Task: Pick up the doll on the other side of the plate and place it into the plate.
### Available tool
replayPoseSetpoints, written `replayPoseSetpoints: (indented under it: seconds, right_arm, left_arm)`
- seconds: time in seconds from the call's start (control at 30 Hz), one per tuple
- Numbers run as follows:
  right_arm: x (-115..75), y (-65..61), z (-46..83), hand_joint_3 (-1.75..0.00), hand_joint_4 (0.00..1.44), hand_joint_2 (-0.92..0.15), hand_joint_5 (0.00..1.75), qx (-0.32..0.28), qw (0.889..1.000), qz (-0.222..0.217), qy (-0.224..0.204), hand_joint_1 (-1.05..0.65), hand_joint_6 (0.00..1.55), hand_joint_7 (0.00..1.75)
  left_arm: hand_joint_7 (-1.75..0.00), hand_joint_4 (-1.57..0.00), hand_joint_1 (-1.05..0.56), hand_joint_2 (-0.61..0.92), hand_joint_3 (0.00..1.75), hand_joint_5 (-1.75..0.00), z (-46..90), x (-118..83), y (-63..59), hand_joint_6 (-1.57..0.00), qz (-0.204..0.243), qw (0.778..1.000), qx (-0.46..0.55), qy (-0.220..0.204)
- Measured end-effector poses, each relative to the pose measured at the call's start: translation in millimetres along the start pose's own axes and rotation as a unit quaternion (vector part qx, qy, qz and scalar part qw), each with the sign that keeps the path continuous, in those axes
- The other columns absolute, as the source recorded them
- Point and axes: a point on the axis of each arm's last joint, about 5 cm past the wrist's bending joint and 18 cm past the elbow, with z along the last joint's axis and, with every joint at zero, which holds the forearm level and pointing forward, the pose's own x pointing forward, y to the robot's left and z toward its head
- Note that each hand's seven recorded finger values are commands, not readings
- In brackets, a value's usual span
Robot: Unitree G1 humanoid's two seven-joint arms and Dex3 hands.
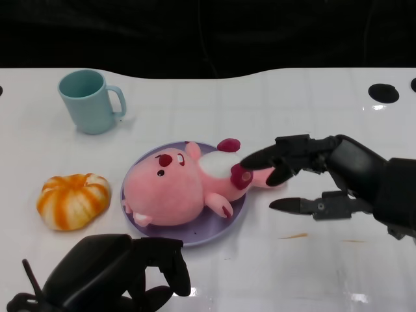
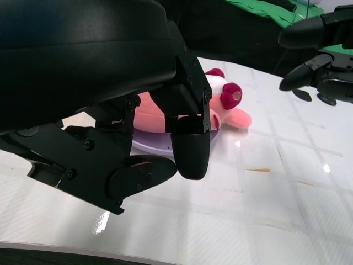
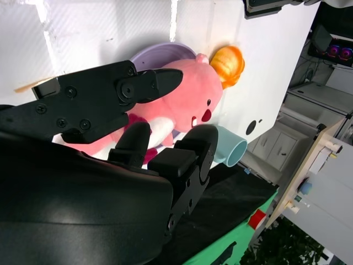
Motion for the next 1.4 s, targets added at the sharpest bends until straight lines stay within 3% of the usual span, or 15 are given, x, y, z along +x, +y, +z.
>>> replayPoseSetpoints:
  seconds: [0.2,0.37,0.5,0.8,1.4]
  right_arm:
    - [-18.2,2.5,0.0,-1.22,0.69,-0.45,1.40,0.036,0.998,-0.036,0.038,0.06,0.80,1.04]
    - [-28.0,6.2,0.7,-1.28,0.83,-0.46,1.49,0.062,0.996,-0.046,0.055,0.09,0.86,1.21]
    - [-32.6,9.5,-3.8,-1.36,0.95,-0.44,1.68,0.083,0.992,-0.054,0.072,0.10,0.92,1.37]
    - [-33.7,13.8,-13.2,-1.49,0.98,-0.36,1.75,0.070,0.992,-0.067,0.078,0.06,0.84,1.59]
    - [-29.0,20.2,-27.6,-1.49,0.95,-0.31,1.75,0.028,0.996,-0.053,0.070,0.03,0.82,1.61]
  left_arm:
    - [-1.09,-0.73,-0.18,0.66,0.79,-1.45,-2.1,-1,0.3,-0.77,-0.002,1.000,-0.008,0.000]
    - [-1.08,-0.73,-0.19,0.67,0.78,-1.44,-5.1,-1,0.7,-0.77,-0.004,1.000,-0.007,0.002]
    - [-1.07,-0.72,-0.20,0.68,0.76,-1.42,-6.5,-2,1.8,-0.77,-0.002,1.000,-0.004,0.005]
    - [-1.06,-0.72,-0.19,0.69,0.72,-1.43,-8.3,-6,1.6,-0.77,-0.004,1.000,-0.001,0.007]
    - [-1.04,-0.71,-0.19,0.70,0.70,-1.41,-13.8,-10,1.8,-0.77,-0.004,1.000,0.001,0.008]
